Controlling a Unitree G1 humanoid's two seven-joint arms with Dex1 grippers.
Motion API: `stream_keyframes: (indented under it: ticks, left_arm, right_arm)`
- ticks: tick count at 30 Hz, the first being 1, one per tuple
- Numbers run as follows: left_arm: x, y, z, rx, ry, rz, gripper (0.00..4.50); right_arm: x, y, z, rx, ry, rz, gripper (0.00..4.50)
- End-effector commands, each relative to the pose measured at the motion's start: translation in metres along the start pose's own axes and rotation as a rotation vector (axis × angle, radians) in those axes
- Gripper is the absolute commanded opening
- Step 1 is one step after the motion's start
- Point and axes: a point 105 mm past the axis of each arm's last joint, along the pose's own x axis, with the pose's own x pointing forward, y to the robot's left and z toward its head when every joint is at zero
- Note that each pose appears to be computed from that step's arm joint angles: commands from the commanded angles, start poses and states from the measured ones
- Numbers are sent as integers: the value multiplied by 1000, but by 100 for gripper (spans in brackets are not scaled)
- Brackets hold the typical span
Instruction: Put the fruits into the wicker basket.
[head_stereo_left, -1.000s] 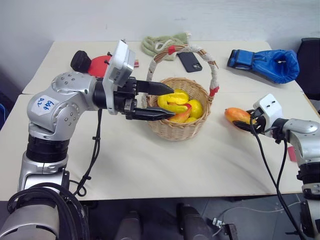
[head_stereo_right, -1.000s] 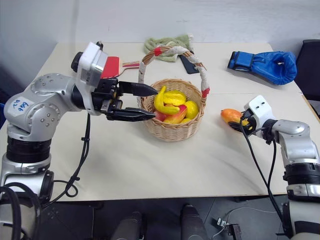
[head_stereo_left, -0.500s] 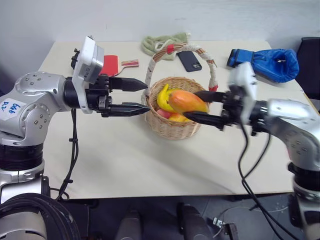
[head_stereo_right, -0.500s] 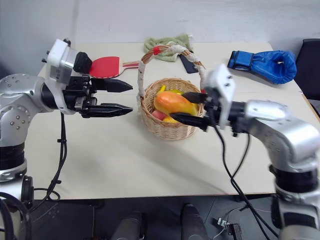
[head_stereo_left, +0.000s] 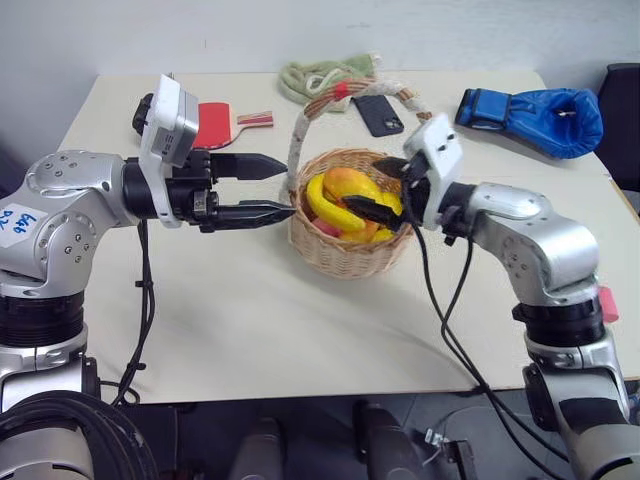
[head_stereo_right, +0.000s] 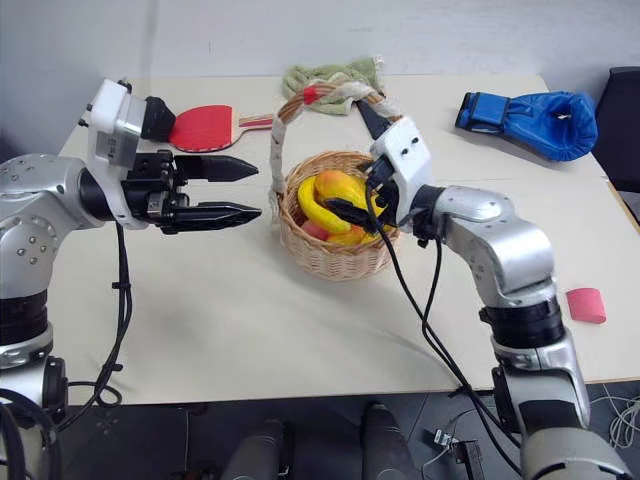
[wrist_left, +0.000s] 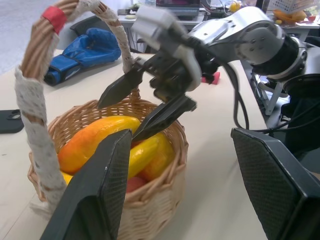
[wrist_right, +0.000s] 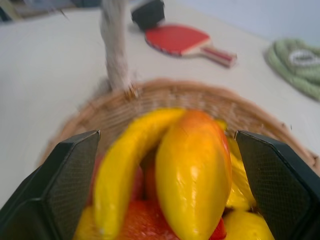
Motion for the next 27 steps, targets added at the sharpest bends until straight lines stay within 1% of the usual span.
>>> stream_keyframes:
  ticks: [1,3,5,7,9,12,14,21,24,27]
  left_arm:
    - [-3,-3,11,42,-30,-1,331]
    - [-2,-2,12,43,-31,-5,331]
    - [-2,-2,12,44,-31,-7,331]
    - [-1,-1,13,47,-33,-12,331]
    - [1,0,13,49,-34,-16,331]
    - [3,1,15,53,-41,-22,331]
    - [6,2,18,58,-51,-27,331]
    - [9,4,22,67,-64,-28,331]
    - [10,3,22,69,-67,-27,331]
    - [8,3,23,70,-73,-22,331]
  right_arm:
    - [-38,16,38,20,-125,56,449]
    - [-60,21,36,52,-105,48,449]
    - [-70,21,31,70,-81,18,449]
    - [-73,2,19,94,-56,-131,449]
    - [-74,-13,11,114,-43,-242,449]
    - [-68,-32,4,148,-58,-361,449]
    - [-57,-44,-5,177,-67,-424,449]
    - [-25,-50,-18,198,-77,-414,449]
    - [-22,-60,-21,202,-87,-455,389]
    - [-22,-60,-17,198,-108,-447,289]
